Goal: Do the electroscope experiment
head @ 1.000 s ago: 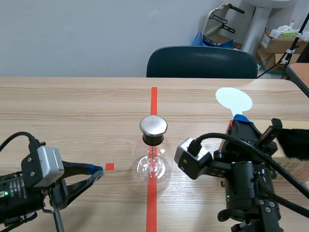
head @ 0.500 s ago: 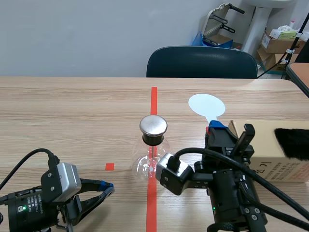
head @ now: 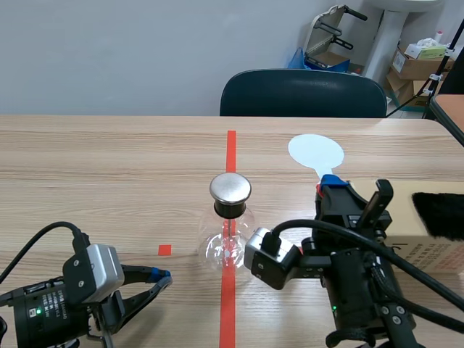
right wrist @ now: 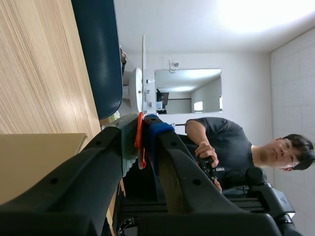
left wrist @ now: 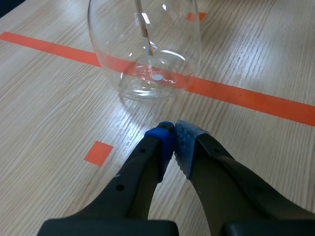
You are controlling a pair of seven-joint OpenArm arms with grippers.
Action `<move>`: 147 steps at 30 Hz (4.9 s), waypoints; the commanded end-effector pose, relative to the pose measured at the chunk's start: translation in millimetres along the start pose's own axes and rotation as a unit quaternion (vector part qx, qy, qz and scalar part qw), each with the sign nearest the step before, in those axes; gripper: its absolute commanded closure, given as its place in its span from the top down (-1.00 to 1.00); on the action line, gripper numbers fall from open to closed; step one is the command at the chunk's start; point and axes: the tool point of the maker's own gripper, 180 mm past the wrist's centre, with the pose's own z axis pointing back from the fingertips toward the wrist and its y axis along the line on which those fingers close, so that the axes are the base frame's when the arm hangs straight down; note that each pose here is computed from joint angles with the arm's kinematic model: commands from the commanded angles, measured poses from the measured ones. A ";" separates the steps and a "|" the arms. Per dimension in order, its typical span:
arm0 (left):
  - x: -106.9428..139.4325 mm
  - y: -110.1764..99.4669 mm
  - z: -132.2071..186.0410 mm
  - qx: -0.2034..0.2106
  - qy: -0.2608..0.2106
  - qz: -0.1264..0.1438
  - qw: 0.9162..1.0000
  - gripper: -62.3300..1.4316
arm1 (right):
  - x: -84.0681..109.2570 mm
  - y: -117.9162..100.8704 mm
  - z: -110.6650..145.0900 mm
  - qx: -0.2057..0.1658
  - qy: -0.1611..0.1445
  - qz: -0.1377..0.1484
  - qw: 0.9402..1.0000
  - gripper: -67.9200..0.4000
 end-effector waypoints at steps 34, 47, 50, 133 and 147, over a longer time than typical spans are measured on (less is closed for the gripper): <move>33.5 18.3 -55.5 0.026 -0.042 0.038 0.998 -0.83 | 3.2 -13.7 -6.0 -0.025 -0.012 0.004 1.000 -0.96; 27.5 22.4 -46.7 0.024 -0.033 0.031 0.999 -0.83 | 3.4 -13.7 -6.0 -0.025 -0.012 0.004 1.000 -0.96; 26.5 22.8 -46.0 0.024 -0.031 0.030 0.999 -0.83 | 3.4 -13.7 -6.0 -0.025 -0.012 0.004 1.000 -0.96; 12.3 21.8 -38.2 0.021 -0.016 0.039 0.999 -0.83 | 2.1 -13.7 -6.0 -0.025 -0.009 0.004 1.000 -0.96; 11.6 22.3 -37.3 0.021 -0.015 0.038 0.999 -0.83 | 2.0 -13.7 -6.0 -0.025 -0.009 0.004 1.000 -0.96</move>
